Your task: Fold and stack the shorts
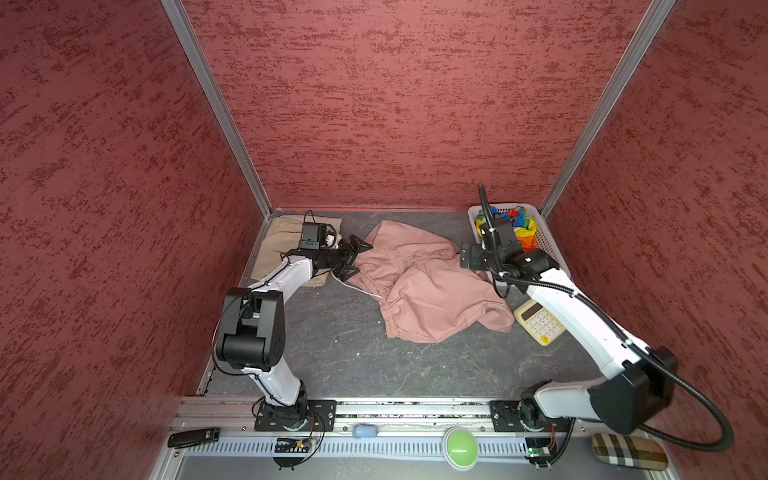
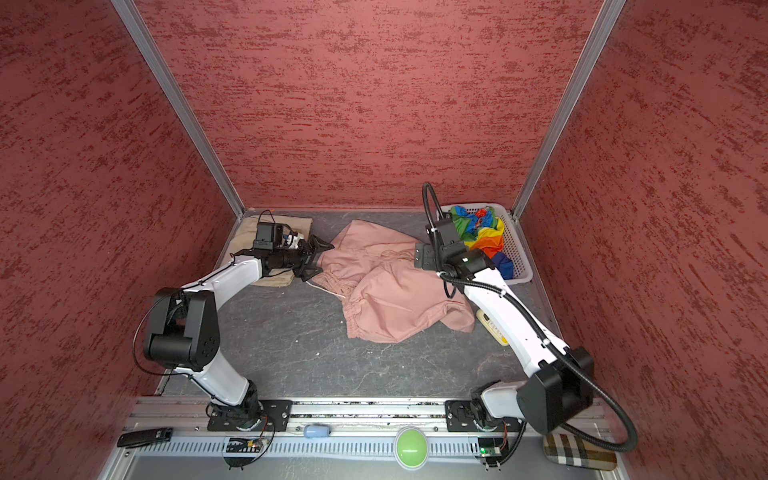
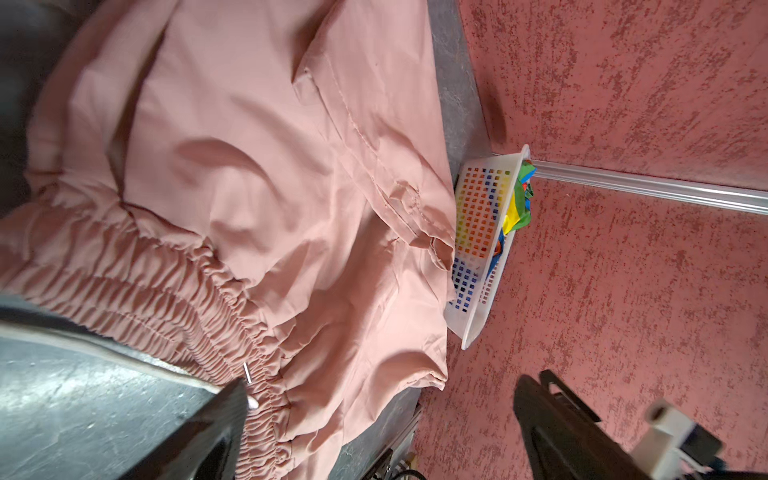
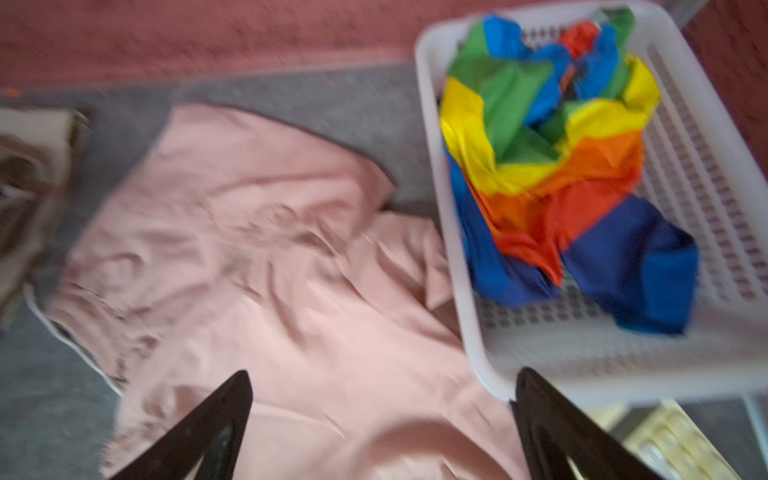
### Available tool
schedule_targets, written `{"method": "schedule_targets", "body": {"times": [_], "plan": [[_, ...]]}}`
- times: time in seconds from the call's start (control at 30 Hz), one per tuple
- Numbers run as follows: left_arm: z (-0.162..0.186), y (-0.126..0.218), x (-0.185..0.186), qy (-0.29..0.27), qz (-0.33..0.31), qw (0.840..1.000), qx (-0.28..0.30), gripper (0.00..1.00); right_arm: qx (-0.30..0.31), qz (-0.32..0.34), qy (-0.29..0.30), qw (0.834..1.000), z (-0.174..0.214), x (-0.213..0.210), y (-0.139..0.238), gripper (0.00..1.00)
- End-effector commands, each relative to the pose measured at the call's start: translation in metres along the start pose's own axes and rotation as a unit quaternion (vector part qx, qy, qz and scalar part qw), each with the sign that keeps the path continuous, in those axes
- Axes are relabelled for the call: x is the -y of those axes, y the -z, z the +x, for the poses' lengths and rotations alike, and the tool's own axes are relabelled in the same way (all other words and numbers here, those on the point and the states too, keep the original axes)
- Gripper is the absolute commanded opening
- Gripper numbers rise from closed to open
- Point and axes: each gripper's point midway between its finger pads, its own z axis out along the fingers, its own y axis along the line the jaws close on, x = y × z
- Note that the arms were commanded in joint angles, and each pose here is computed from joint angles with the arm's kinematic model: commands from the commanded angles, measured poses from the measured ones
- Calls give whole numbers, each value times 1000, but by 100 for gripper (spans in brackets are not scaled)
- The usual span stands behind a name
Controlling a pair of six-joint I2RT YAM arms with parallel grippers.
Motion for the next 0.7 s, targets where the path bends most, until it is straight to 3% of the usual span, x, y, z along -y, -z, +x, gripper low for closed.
{"method": "schedule_targets", "body": {"times": [0.0,0.13,0.23,0.37,0.43,0.67], "plan": [[-2,-5,5,-8,4,1000,3,99,-60,-52,-11,997,14,-37,-69,99],[0,-7,-1,4,2,1000,6,100,-72,-75,5,995,12,-61,-107,99],[1,-13,-5,20,8,1000,7,99,-114,-51,43,991,30,-72,-145,99],[0,-34,1,33,21,999,0,99,-133,-54,44,989,48,-79,-179,99],[-5,-46,-2,41,16,999,0,99,-136,-33,42,989,50,-68,-192,93],[-18,-58,-24,2,-58,998,-1,99,-126,41,19,991,46,1,-203,31]]}}
